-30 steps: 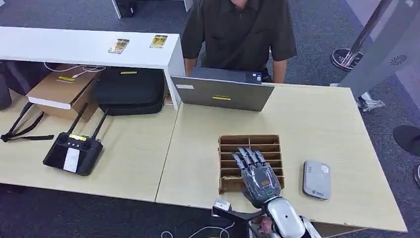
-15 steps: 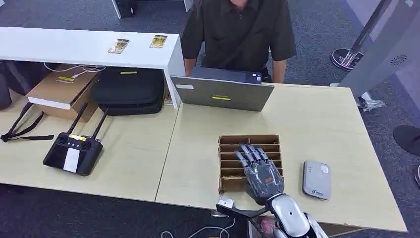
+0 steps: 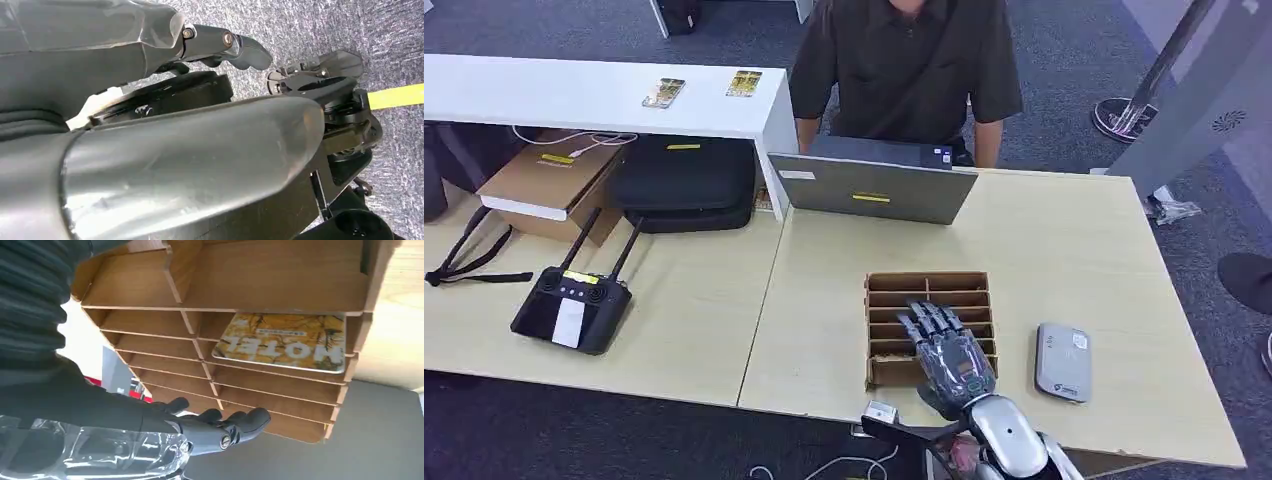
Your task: Pass the card to the sensor for recognition and then transmit it.
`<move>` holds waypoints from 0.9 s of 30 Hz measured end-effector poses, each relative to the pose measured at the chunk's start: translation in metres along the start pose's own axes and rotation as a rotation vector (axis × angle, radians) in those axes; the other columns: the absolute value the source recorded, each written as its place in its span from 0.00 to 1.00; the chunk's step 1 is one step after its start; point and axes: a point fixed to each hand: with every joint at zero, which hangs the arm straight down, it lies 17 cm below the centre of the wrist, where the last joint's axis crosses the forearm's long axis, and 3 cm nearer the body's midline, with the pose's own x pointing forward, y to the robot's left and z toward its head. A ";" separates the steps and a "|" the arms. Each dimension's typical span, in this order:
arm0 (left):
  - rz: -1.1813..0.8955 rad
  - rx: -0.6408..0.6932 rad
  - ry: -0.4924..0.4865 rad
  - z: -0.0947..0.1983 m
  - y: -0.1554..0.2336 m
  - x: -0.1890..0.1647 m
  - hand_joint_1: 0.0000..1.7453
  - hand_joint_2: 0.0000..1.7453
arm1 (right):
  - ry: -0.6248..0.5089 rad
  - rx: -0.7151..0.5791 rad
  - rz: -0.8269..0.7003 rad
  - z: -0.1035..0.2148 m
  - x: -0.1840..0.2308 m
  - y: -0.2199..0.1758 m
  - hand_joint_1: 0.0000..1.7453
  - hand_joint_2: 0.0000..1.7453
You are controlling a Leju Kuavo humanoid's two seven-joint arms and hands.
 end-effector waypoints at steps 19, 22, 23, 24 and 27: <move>0.000 0.007 -0.002 0.000 0.003 0.002 0.00 0.00 | 0.020 -0.015 0.035 0.002 -0.009 -0.005 0.95 1.00; 0.000 0.008 -0.003 0.000 0.004 0.002 0.00 0.00 | 0.020 -0.025 0.037 0.001 -0.008 -0.009 0.87 1.00; 0.000 0.008 -0.003 0.000 0.004 0.002 0.00 0.00 | 0.019 -0.027 0.038 0.001 -0.008 -0.010 0.84 1.00; 0.000 0.008 -0.003 0.000 0.004 0.002 0.00 0.00 | 0.019 -0.029 0.038 0.001 -0.008 -0.011 0.84 1.00; 0.006 0.008 -0.004 0.000 0.004 0.002 0.00 0.00 | 0.017 -0.039 0.042 0.001 -0.007 -0.014 0.80 1.00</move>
